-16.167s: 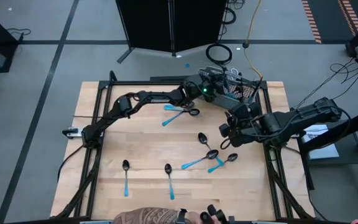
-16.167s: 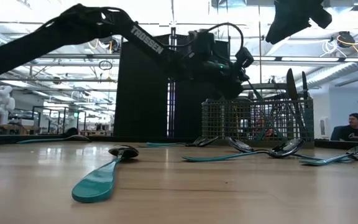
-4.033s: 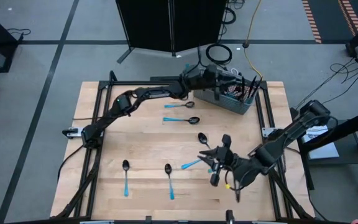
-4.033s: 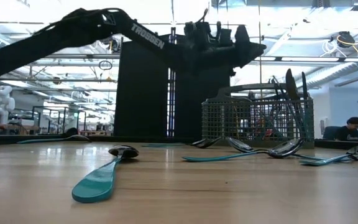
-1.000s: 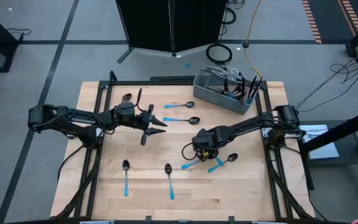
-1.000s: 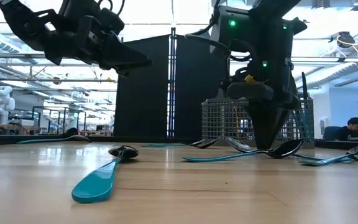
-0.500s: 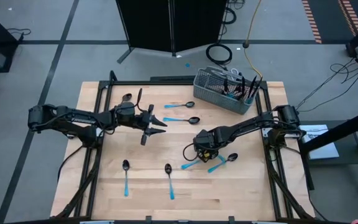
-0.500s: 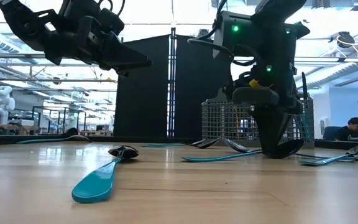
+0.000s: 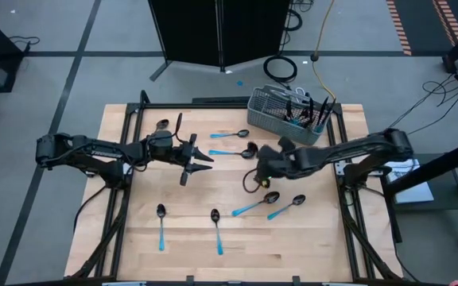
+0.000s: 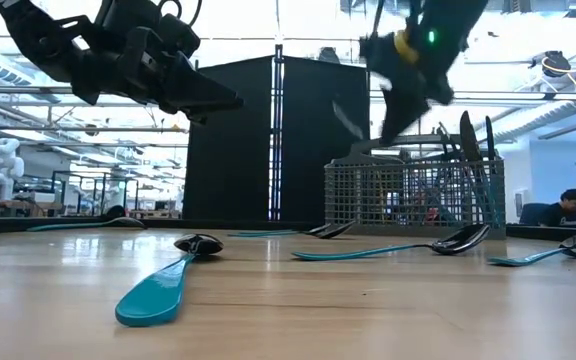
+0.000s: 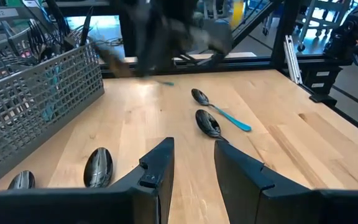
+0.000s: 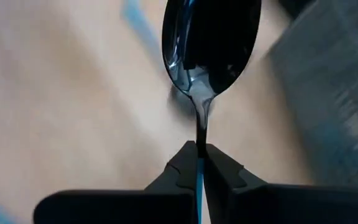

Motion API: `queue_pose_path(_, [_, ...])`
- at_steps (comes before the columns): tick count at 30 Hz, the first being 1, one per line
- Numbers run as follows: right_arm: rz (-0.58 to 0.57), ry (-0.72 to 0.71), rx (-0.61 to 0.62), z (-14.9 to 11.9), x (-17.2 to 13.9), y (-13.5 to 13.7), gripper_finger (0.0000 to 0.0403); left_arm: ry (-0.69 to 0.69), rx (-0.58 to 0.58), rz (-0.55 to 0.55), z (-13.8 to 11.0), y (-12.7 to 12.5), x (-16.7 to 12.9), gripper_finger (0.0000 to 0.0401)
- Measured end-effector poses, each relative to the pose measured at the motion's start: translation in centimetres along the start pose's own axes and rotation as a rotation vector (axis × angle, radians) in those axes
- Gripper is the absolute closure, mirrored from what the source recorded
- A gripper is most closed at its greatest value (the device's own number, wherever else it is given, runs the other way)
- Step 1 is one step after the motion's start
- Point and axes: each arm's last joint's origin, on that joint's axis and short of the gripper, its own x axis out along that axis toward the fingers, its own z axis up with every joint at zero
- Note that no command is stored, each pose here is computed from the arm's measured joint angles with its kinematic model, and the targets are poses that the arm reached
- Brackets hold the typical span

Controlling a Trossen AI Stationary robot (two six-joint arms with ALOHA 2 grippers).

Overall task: Sort silverware
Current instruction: Put the blue spoon into the left of the blue utensil organizer

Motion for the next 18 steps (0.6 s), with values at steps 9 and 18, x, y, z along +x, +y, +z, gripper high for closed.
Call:
queue_pose_path(9, [-0.191, -0.538, 0.07, 6.1, -3.9, -3.8, 0.0403, -0.005, 0.005, 0.002, 0.1, 0.0, 0.0, 0.029])
queue_pose_path(18, [-0.413, -0.597, 0.117, 10.4, 0.7, -10.0, 0.0403, -0.007, 0.001, 0.003, 0.1, 0.0, 0.0, 0.029])
